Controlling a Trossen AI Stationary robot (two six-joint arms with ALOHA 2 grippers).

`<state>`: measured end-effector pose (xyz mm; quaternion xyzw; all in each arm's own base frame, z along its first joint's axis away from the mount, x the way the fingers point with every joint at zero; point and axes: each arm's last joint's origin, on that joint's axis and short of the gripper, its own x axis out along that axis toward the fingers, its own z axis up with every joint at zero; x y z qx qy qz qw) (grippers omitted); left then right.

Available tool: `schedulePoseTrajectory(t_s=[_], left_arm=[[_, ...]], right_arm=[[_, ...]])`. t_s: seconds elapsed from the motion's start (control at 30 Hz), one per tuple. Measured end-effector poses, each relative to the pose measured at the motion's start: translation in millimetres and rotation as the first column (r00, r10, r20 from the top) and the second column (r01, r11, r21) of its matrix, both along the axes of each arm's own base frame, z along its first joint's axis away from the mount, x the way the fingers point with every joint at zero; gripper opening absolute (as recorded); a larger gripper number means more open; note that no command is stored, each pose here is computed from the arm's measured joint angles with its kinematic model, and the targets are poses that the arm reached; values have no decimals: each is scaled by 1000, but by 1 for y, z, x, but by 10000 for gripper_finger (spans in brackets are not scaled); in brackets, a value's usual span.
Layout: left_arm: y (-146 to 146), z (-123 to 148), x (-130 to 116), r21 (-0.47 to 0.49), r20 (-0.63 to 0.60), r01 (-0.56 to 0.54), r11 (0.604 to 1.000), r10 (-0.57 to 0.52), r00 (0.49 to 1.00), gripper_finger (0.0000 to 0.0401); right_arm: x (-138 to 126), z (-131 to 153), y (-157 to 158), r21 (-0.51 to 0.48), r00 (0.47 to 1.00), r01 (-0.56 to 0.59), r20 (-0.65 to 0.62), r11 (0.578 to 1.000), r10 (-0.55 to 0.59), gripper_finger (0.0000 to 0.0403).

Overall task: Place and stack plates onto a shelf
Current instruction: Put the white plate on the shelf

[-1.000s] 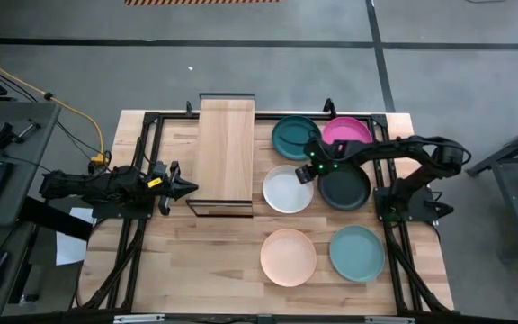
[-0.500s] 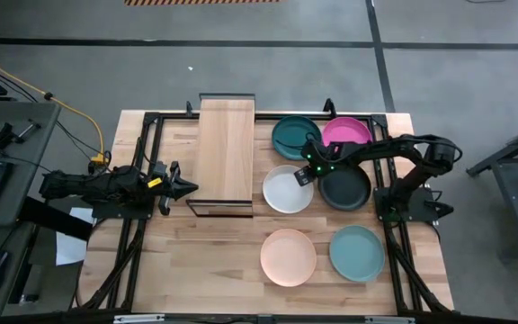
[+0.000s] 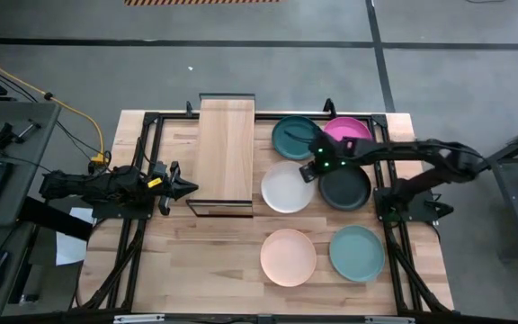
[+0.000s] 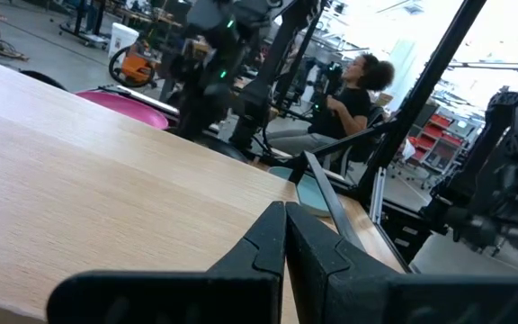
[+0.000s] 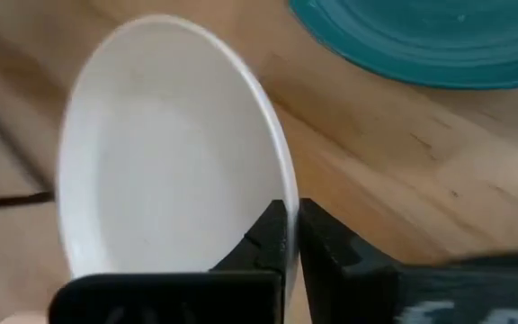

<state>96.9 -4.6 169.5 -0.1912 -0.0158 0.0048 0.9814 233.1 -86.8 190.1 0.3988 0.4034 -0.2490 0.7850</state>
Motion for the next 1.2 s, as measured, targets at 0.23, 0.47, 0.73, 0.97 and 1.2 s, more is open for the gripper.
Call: schedulePoseTrajectory(t_s=[0.23, 0.47, 0.73, 0.97, 1.2], left_arm=[[0, 0, 0, 0, 0, 0, 1000, 0, 1000, 0], [0, 0, 0, 0, 0, -1, 1000, 1, 1000, 0], [0, 0, 0, 0, 0, 0, 1000, 0, 1000, 0], [0, 0, 0, 0, 0, 0, 1000, 0, 1000, 0], [0, 0, 0, 0, 0, -1, 1000, 1, 1000, 0]], right_arm=[[-46, 41, 21, -3, 998, -55, 13, 998, 55, 1], [-56, 76, 41, 63, 957, -37, 288, 997, 17, 0], [-10, 175, 17, -111, 883, 32, 468, 993, 24, 0], [69, 231, -36, -306, 934, 10, 342, 952, 100, 0], [139, 204, -90, -205, 952, 65, 306, 977, 1, 0]])
